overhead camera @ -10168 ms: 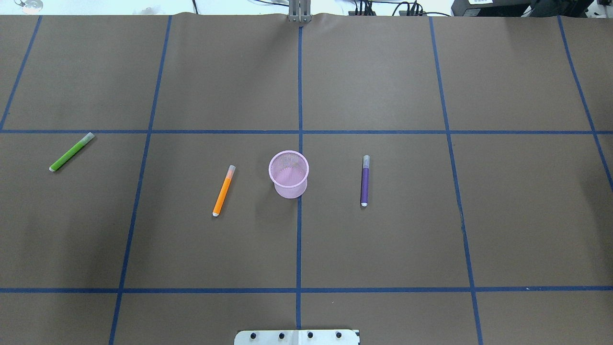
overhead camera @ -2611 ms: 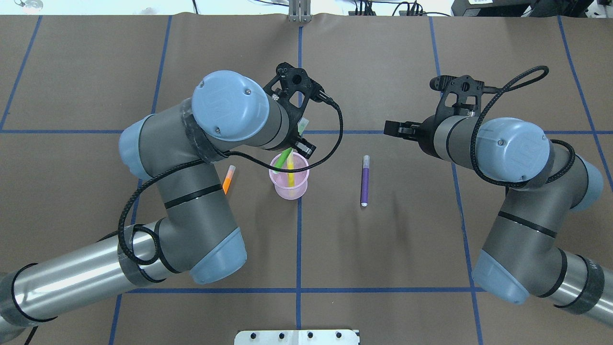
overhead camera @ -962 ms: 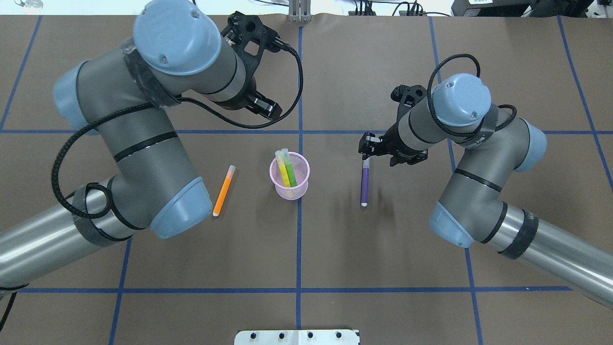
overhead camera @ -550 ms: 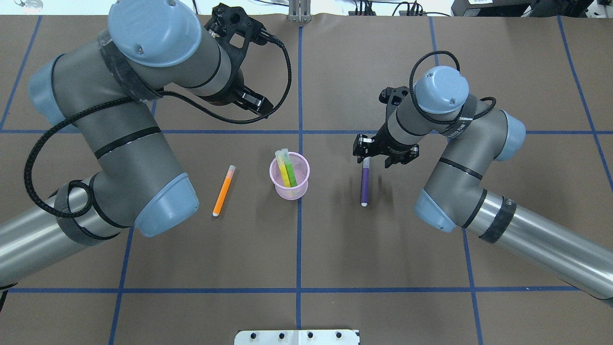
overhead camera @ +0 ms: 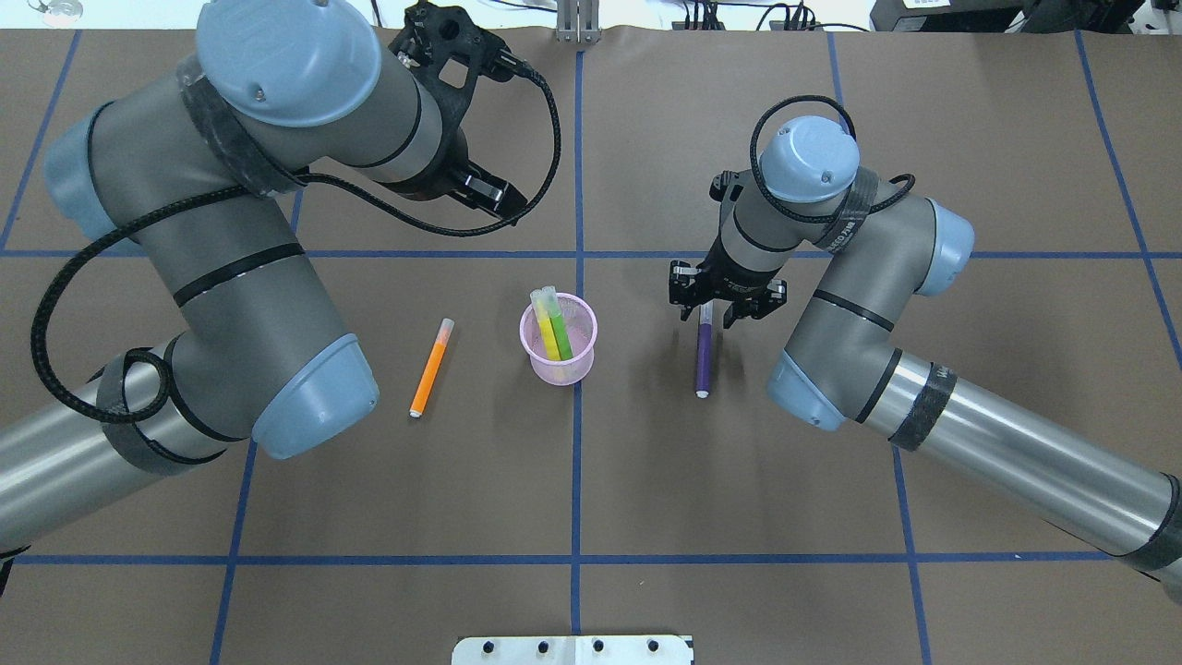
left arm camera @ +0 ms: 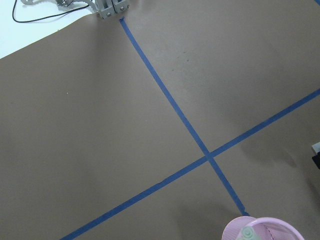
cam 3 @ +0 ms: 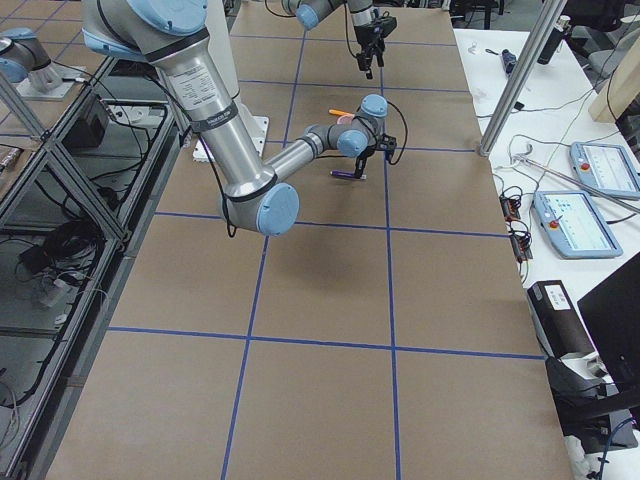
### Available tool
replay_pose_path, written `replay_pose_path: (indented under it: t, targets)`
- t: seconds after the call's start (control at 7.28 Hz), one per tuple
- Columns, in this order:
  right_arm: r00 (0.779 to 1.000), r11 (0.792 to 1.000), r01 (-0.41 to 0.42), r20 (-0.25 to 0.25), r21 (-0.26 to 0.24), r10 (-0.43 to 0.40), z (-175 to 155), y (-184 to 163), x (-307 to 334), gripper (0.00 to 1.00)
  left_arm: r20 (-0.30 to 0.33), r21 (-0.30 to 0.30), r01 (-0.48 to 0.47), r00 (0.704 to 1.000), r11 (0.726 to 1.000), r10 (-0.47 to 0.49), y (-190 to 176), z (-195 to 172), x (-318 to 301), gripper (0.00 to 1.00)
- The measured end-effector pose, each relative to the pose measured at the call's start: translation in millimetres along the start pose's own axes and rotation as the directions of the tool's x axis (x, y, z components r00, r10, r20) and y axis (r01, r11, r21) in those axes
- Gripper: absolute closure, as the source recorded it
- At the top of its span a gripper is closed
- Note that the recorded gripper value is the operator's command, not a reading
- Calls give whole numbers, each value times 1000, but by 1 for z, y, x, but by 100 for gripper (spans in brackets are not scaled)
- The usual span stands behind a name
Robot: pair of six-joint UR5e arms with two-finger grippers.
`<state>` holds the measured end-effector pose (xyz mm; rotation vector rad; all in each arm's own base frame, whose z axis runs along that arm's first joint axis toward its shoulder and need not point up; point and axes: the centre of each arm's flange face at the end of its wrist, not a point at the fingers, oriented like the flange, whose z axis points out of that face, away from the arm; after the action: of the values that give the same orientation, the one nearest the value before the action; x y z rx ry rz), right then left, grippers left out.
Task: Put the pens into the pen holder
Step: 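Lower the right gripper onto the purple marker and grasp it while the left arm withdraws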
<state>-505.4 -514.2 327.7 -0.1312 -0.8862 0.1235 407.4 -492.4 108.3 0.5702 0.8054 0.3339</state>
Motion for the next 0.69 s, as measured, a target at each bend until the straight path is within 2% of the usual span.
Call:
replay_pose_path:
  t: [0.55, 0.69]
  targets:
    - [1000, 1000, -3, -19, -31, 2, 11, 11, -1, 51, 17, 17, 0, 1000, 1000, 0, 1, -11, 0, 9]
    - [1000, 999, 1, -21, -37, -2, 15, 15, -3, 59, 17, 18, -1, 1000, 1000, 0, 2, -13, 0, 9]
